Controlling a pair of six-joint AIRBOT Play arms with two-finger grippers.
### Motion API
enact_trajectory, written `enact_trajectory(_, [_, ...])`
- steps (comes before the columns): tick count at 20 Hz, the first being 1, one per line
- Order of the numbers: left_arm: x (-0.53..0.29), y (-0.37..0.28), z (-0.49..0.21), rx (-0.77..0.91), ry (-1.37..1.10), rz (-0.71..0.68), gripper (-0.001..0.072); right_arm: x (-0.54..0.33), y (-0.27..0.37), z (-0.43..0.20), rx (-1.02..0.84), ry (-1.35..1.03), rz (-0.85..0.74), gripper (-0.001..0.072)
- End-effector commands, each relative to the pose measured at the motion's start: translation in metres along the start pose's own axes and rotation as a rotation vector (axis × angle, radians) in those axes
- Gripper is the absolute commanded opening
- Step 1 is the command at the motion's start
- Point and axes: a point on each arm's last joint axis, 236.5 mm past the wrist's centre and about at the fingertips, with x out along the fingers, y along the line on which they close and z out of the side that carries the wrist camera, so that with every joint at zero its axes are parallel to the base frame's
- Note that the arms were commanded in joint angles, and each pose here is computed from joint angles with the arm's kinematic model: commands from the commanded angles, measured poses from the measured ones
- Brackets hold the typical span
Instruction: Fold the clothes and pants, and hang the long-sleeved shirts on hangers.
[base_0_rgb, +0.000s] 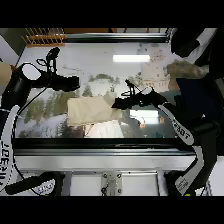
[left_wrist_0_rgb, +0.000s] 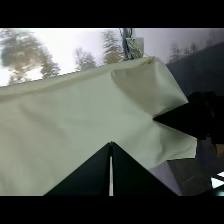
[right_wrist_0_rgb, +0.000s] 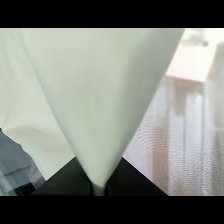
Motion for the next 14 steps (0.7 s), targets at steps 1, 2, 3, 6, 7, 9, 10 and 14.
enact_trajectory(1, [0.000,0.000,0.000,0.000,0.001,0.000,0.0008,-0.001,0.016,0.016,-0.090,-0.044,0.005,0.0012])
enact_trajectory(2, [0.000,0.000,0.000,0.000,0.001,0.000,0.0008,-0.017,0.014,0.026,-0.123,-0.063,-0.022,0.0011])
enact_trajectory(3, [0.000,0.000,0.000,0.000,0.001,0.000,0.0008,-0.039,0.008,0.041,-0.134,-0.093,-0.072,0.0012])
enact_trajectory(6, [0.000,0.000,-0.001,0.000,0.002,0.000,0.0008,-0.154,-0.032,0.096,-0.135,-0.257,-0.314,0.0012])
enact_trajectory(7, [0.000,0.000,-0.001,0.000,0.002,-0.001,0.0008,-0.205,-0.047,0.112,-0.117,-0.337,-0.396,0.0011])
enact_trajectory(9, [0.000,-0.001,0.000,-0.003,0.000,-0.005,0.0008,-0.302,-0.071,0.129,-0.076,-0.492,-0.509,0.0011])
enact_trajectory(10, [0.000,-0.001,0.000,-0.003,0.001,-0.005,0.0008,-0.344,-0.082,0.131,-0.046,-0.562,-0.541,0.0011])
enact_trajectory(14, [0.000,-0.001,0.000,-0.012,0.001,-0.005,0.0008,-0.489,-0.135,0.105,0.152,-0.801,-0.652,0.0011])
